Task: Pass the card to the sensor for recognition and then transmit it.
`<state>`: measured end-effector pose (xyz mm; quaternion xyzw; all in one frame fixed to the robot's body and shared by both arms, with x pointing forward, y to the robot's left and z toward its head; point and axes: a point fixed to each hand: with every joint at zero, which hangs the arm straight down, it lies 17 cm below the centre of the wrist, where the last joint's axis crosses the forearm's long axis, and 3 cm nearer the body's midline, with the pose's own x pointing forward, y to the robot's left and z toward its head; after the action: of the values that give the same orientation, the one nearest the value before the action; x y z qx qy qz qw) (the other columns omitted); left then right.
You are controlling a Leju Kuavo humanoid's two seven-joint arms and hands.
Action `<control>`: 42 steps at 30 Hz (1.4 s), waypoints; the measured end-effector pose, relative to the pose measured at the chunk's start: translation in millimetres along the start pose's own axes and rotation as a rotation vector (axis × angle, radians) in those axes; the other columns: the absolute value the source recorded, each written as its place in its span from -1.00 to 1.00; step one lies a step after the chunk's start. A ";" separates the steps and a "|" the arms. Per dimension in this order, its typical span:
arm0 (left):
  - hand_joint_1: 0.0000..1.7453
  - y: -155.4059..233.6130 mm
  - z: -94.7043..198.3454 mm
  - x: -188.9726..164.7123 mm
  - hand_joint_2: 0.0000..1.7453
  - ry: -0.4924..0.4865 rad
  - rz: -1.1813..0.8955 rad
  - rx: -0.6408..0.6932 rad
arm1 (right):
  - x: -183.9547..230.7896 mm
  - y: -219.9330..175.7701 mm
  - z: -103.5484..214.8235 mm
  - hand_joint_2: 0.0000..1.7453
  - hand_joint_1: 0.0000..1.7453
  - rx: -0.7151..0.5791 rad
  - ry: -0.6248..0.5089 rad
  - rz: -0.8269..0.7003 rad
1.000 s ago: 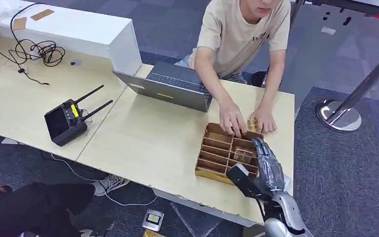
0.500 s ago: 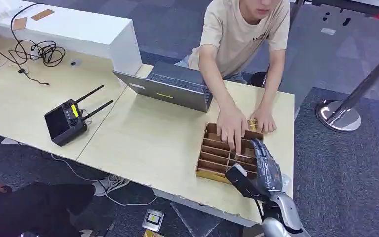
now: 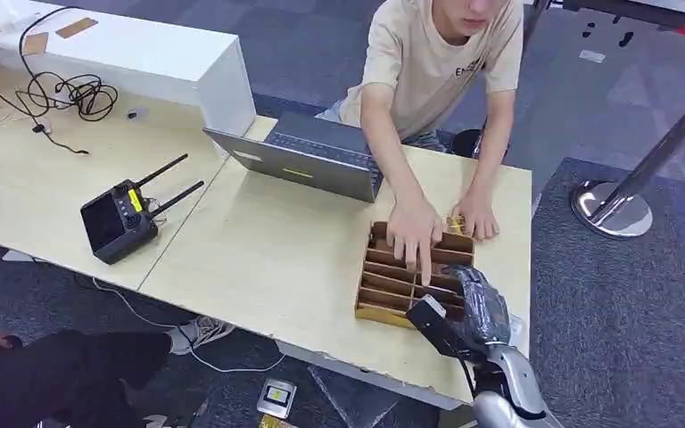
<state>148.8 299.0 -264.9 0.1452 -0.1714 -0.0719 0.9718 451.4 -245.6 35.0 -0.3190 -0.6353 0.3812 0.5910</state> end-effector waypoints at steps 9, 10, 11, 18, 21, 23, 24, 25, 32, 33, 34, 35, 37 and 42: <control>-1.00 0.2 -0.2 1.5 1.00 -0.004 -0.004 0.000 | 3.2 -5.0 -5.3 1.00 1.00 -0.012 -0.010 -0.014; -1.00 0.2 -0.2 1.7 1.00 -0.004 -0.004 0.000 | 3.9 -5.5 -5.9 1.00 1.00 -0.013 -0.012 -0.014; -1.00 0.2 -0.2 1.9 1.00 -0.004 -0.004 0.000 | 3.9 -5.7 -6.1 1.00 1.00 -0.013 -0.012 -0.014; -1.00 0.4 -0.4 3.4 1.00 -0.006 -0.005 0.001 | 3.7 -5.1 -6.0 1.00 1.00 -0.013 -0.014 -0.013; -1.00 0.4 -0.4 3.3 1.00 -0.006 -0.005 0.001 | 3.5 -4.9 -5.9 1.00 1.00 -0.012 -0.013 -0.013; -1.00 0.4 -0.4 3.3 1.00 -0.006 -0.005 0.001 | 3.7 -4.8 -5.9 1.00 1.00 -0.012 -0.014 -0.013; -1.00 0.4 -0.4 3.3 1.00 -0.006 -0.005 0.001 | 3.8 -4.7 -5.8 1.00 1.00 -0.012 -0.014 -0.013; -1.00 0.4 -0.4 3.3 1.00 -0.006 -0.005 0.001 | 3.9 -4.6 -5.8 1.00 1.00 -0.012 -0.015 -0.017; -1.00 0.7 -0.5 3.3 1.00 -0.007 -0.007 0.001 | 7.8 -6.5 -6.3 1.00 1.00 -0.022 -0.025 -0.069; -1.00 0.7 -0.5 3.4 1.00 -0.007 -0.007 0.001 | 10.8 -8.8 -6.7 1.00 1.00 -0.027 -0.030 -0.089; -1.00 0.8 -0.5 3.3 1.00 -0.008 -0.008 0.001 | 12.7 -11.2 -6.9 1.00 1.00 -0.032 -0.032 -0.104; -1.00 0.8 -0.5 3.1 1.00 -0.007 -0.008 0.001 | 14.1 -13.5 -7.1 1.00 1.00 -0.036 -0.036 -0.110; -1.00 1.2 -0.6 2.9 1.00 -0.007 -0.009 0.001 | 21.6 -23.3 -10.0 1.00 1.00 -0.055 -0.053 -0.125; -1.00 0.2 -0.5 3.5 1.00 -0.010 -0.014 -0.005 | 43.9 -64.3 -20.4 1.00 1.00 -0.137 -0.115 -0.133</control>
<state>152.3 298.7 -264.2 0.1434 -0.1752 -0.0798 0.9708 470.3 -238.4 112.9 -0.2933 -0.7125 0.3148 0.5543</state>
